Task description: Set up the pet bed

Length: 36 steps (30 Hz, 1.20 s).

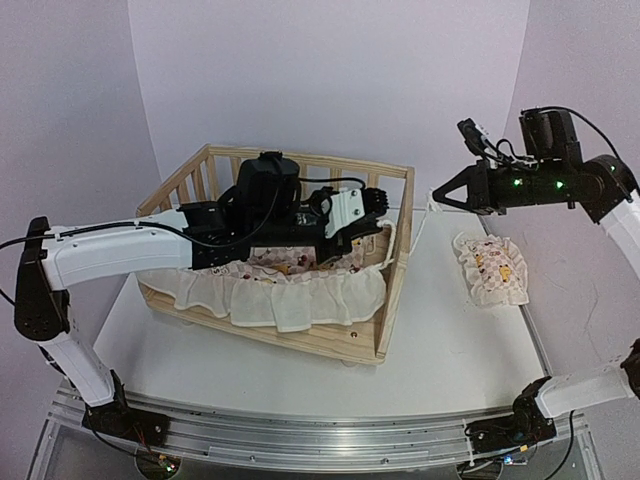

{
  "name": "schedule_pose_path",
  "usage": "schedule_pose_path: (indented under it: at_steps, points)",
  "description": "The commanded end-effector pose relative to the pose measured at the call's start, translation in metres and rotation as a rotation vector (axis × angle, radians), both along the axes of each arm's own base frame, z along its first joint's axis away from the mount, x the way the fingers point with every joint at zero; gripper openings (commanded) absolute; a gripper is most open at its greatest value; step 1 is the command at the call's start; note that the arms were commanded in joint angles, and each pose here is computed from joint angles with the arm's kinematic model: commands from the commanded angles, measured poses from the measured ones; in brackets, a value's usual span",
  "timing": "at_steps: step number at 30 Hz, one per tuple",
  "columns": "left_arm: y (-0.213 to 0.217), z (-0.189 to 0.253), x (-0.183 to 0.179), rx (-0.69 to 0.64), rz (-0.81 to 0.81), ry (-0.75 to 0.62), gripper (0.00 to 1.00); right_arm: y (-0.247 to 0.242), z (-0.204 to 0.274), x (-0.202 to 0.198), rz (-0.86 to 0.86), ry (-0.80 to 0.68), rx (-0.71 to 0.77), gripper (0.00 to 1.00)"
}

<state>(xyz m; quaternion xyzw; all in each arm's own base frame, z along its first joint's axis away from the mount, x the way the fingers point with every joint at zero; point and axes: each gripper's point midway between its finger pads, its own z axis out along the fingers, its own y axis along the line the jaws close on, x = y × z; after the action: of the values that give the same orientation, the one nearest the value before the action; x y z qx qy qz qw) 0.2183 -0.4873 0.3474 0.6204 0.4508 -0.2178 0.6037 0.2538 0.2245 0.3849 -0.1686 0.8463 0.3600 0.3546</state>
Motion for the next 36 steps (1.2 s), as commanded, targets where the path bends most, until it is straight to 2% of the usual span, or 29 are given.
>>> schedule_pose_path:
  at_steps: [1,4,8,11,17,26,29,31,36]
  points:
    - [-0.008,0.062,0.011,-0.140,0.011,-0.178,0.00,0.019,0.022,0.007,0.069,-0.072,0.096,0.00]
    - [-0.016,0.072,-0.010,-0.141,-0.063,-0.208,0.00,0.020,0.024,0.009,0.052,-0.075,0.120,0.00]
    - [-0.039,0.064,-0.053,-0.130,-0.189,-0.328,0.00,0.012,0.010,0.019,-0.029,-0.053,0.095,0.00]
    - [-0.060,0.063,-0.064,-0.164,-0.228,-0.388,0.00,0.003,-0.001,0.028,-0.122,-0.016,0.083,0.00]
    - [-0.101,0.041,-0.063,-0.150,-0.260,-0.456,0.00,-0.009,-0.001,0.029,-0.209,-0.001,0.099,0.00]
    - [-0.131,-0.045,-0.060,0.071,-0.271,-0.481,0.00,-0.009,-0.018,0.009,-0.159,0.046,0.111,0.00]
    - [-0.133,-0.061,-0.054,0.119,-0.247,-0.479,0.00,-0.007,-0.023,0.000,-0.127,0.069,0.121,0.00]
    - [-0.132,-0.063,-0.054,0.131,-0.245,-0.474,0.08,-0.008,-0.028,-0.004,-0.126,0.080,0.121,0.00]
    - [-0.127,-0.059,-0.065,0.138,-0.274,-0.471,0.43,-0.012,-0.039,-0.008,-0.134,0.095,0.111,0.00]
